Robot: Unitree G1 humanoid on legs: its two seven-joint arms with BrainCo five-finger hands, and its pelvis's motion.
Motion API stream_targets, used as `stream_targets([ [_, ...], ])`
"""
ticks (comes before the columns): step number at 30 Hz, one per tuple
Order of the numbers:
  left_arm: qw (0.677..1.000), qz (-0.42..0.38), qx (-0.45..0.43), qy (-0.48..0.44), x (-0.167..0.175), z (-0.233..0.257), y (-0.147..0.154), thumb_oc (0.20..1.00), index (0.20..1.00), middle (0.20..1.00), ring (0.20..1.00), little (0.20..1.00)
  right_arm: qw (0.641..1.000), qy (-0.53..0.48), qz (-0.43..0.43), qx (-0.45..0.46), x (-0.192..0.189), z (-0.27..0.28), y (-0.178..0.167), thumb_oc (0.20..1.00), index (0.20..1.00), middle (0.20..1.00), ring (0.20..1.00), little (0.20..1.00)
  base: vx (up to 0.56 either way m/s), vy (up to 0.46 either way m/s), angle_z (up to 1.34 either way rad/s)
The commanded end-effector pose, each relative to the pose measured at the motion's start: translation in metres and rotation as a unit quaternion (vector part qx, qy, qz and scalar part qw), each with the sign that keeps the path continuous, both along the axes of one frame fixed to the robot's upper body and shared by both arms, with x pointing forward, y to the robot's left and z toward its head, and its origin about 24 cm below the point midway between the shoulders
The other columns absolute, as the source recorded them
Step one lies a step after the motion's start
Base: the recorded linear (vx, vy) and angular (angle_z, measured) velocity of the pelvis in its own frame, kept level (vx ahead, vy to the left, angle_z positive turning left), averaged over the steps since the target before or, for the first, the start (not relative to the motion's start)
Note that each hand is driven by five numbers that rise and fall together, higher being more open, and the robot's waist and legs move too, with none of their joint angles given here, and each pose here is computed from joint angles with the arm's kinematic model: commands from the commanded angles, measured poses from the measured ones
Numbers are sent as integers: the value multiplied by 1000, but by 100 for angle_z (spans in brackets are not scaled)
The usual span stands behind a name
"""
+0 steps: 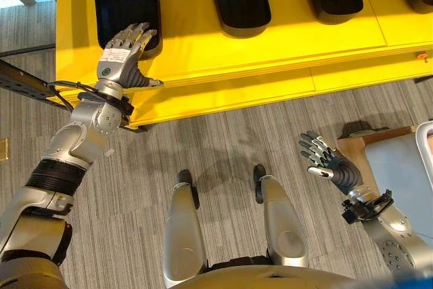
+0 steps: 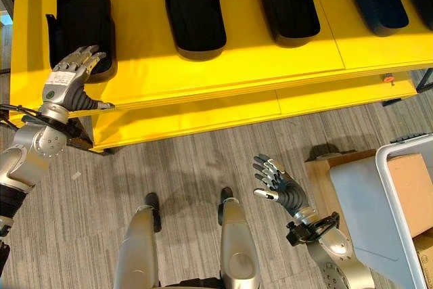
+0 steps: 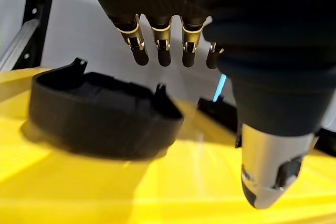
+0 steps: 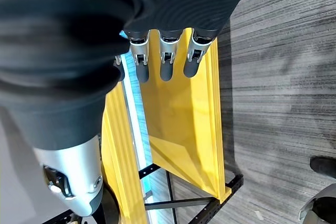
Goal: Move parts from the plastic box to the shelf.
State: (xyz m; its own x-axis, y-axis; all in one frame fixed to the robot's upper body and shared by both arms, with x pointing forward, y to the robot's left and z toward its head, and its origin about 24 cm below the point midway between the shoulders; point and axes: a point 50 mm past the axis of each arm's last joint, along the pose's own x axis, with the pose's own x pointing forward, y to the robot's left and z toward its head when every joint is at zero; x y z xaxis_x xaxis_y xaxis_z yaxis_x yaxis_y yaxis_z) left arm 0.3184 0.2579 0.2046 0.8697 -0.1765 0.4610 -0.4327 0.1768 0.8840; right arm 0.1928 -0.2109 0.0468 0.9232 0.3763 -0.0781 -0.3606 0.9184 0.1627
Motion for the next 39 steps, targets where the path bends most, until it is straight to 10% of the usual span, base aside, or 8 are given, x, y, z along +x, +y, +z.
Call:
stream_targets([
  [1,999,-13,35,-7,-17,0,5,1000,1000,1000,1000,1000,1000,-22,-5,-11,-10,9,-7,1000,1000,1000,1000,1000,0,0,0],
  [39,995,-7,-6,100,-23,-49,12,1000,1000,1000,1000,1000,1000,-22,3,-22,-9,10,-7,1000,1000,1000,1000,1000,0,0,0],
])
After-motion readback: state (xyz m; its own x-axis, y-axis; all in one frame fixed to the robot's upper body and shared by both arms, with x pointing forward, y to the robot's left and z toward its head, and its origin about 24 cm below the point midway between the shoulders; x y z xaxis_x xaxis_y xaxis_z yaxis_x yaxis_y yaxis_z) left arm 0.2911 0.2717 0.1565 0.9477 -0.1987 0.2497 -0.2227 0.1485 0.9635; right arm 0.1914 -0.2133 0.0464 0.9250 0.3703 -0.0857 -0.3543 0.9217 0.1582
